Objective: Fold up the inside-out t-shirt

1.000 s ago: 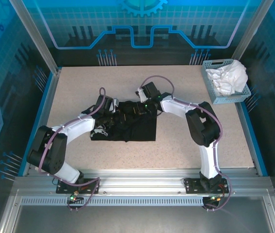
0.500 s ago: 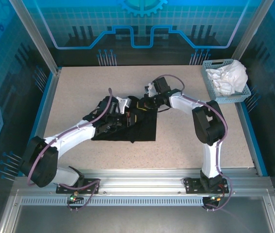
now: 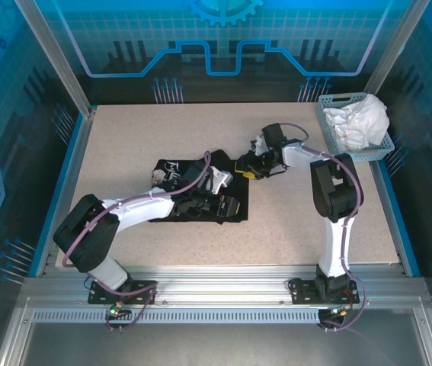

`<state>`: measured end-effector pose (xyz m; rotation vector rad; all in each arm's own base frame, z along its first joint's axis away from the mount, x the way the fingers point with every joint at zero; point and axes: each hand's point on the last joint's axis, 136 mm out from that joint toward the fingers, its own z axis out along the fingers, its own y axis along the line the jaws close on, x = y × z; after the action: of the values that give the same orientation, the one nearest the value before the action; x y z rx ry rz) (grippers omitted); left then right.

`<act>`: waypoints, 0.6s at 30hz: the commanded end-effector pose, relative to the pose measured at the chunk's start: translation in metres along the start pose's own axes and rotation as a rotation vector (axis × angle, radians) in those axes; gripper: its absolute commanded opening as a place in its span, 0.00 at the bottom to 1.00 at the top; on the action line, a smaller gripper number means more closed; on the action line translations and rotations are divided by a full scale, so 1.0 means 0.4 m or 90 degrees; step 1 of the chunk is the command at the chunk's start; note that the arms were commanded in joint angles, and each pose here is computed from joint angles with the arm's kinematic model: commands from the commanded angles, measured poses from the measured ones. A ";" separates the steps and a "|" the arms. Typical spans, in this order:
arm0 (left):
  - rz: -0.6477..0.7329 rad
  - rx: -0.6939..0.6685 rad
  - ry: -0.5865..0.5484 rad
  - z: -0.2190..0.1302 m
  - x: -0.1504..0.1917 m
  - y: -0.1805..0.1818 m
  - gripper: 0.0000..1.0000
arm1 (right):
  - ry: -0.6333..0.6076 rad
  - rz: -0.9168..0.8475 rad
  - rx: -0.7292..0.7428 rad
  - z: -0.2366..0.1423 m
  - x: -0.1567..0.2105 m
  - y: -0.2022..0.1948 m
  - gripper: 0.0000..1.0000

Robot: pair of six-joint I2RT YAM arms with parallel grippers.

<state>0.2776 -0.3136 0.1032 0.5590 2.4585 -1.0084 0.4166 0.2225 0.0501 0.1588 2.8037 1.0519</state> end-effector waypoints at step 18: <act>-0.315 -0.197 -0.204 -0.338 -0.053 0.316 0.74 | -0.122 -0.373 0.192 -0.033 0.040 0.180 0.64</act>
<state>0.3402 -0.1446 0.1495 -0.2022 2.3506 -0.7932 0.3728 0.2633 0.1062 -0.4149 2.6235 0.5960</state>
